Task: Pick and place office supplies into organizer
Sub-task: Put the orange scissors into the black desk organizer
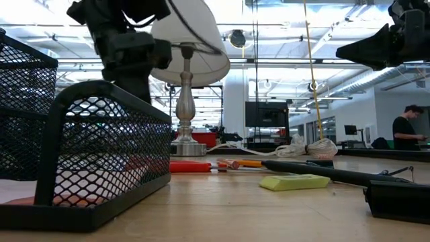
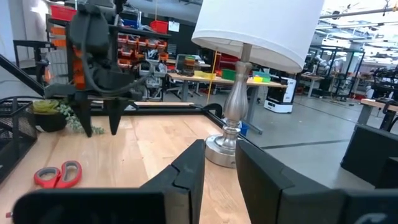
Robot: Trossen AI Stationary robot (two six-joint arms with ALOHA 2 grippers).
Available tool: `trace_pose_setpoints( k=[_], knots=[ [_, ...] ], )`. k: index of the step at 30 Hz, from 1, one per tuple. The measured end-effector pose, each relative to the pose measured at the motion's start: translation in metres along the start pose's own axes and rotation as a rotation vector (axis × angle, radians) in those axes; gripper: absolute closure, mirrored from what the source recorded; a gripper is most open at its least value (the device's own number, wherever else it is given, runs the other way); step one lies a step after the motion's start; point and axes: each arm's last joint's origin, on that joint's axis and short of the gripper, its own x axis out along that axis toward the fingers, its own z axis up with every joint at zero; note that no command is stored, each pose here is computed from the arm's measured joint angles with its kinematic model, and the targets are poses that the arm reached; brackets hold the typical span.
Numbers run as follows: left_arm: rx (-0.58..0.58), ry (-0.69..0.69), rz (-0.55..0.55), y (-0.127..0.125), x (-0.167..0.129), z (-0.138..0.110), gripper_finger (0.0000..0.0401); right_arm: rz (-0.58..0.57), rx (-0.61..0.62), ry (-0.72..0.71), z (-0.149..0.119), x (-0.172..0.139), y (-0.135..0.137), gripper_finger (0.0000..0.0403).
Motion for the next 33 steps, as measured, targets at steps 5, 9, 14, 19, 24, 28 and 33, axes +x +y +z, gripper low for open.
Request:
trace_pose_setpoints(
  k=[5, 9, 14, 19, 24, 28, 33],
  knots=[
    [0.036, 0.054, -0.048, -0.007, 0.015, -0.004, 0.0158, 0.000, 0.002, -0.002, 0.000, 0.000, 0.000, 0.0320],
    [0.014, 0.117, -0.068, -0.010, 0.029, -0.008, 0.0158, 0.002, 0.000, -0.001, 0.000, 0.000, 0.000, 0.0319],
    [0.019, 0.155, -0.060, -0.011, 0.042, -0.012, 0.0158, 0.001, 0.000, 0.000, 0.000, 0.000, 0.000, 0.0316],
    [0.007, 0.132, -0.066, -0.016, 0.049, -0.012, 0.0158, 0.001, 0.000, 0.000, 0.000, 0.000, 0.000, 0.0320],
    [0.022, 0.107, -0.021, -0.018, 0.049, -0.014, 0.0158, 0.001, 0.000, 0.000, 0.000, 0.000, 0.000, 0.0319],
    [0.021, 0.106, -0.020, -0.018, 0.049, -0.014, 0.0158, 0.001, 0.000, 0.000, 0.000, 0.000, 0.000, 0.0316],
    [0.026, 0.101, -0.023, -0.019, 0.049, -0.014, 0.0158, 0.001, 0.000, 0.000, 0.000, 0.000, 0.000, 0.0319]
  ],
)
